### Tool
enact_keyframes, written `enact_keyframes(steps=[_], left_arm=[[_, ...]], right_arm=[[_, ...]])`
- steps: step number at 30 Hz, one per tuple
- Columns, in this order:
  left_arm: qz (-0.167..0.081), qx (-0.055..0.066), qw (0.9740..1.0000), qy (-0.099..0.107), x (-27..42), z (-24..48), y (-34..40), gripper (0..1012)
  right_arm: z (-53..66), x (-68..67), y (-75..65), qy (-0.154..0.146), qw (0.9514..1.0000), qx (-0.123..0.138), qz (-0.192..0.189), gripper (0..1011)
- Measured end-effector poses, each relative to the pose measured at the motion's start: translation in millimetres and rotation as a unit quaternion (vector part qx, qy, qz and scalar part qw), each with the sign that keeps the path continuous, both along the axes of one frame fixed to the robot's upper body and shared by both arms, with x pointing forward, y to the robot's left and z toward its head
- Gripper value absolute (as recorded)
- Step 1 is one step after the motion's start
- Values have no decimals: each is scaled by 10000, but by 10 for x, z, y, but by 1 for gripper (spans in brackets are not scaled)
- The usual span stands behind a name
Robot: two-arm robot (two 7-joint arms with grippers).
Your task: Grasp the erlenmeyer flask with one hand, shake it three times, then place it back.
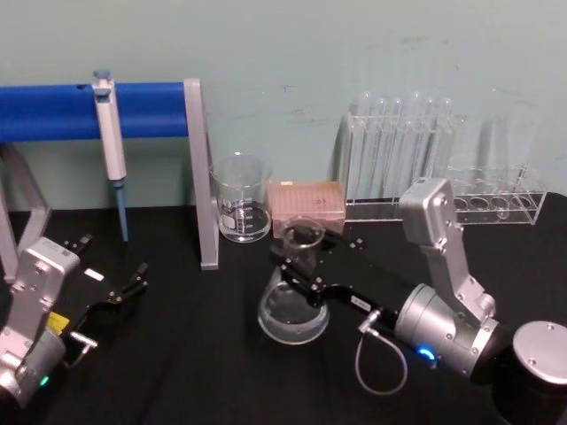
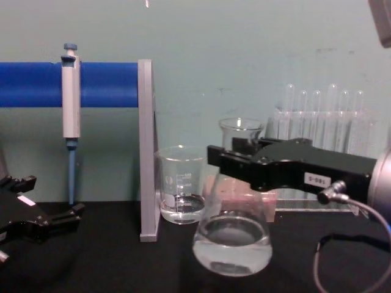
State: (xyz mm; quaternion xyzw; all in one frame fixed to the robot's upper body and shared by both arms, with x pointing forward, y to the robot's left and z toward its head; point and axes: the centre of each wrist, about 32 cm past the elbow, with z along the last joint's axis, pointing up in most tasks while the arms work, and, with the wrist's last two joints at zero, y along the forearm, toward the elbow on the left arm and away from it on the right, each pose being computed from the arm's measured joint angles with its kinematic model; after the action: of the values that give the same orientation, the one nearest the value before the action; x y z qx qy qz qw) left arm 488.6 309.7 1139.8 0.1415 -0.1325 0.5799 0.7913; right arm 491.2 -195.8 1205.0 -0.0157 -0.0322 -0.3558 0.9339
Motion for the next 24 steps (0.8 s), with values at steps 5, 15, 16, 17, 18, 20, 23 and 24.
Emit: enact_keyframes(steps=[5,15,16,17,18,20,23,24], left_arm=[[0,0,10000,1,0,0,0,1001],[0,0,10000,0,0,0,0,1001],[0,0,10000,0,0,0,0,1001],[0,0,10000,1,0,0,0,1001],[0,0,10000,0,0,0,0,1001],[0,0,10000,0,0,0,0,1001],[0,0,10000,0,0,0,0,1001],[0,0,10000,0,0,0,0,1001]], right_arm=[[5,16,-89,-56,9996,-45,-266,451],[10,30,-241,-143,9971,-119,-732,451],[10,30,-251,-149,9969,-124,-764,451],[9,30,-262,-154,9966,-127,-799,451],[11,32,-285,-166,9960,-132,-869,451],[12,32,-307,-178,9953,-138,-937,451],[14,32,-342,-196,9942,-141,-1052,451],[14,31,-350,-201,9938,-143,-1080,451]])
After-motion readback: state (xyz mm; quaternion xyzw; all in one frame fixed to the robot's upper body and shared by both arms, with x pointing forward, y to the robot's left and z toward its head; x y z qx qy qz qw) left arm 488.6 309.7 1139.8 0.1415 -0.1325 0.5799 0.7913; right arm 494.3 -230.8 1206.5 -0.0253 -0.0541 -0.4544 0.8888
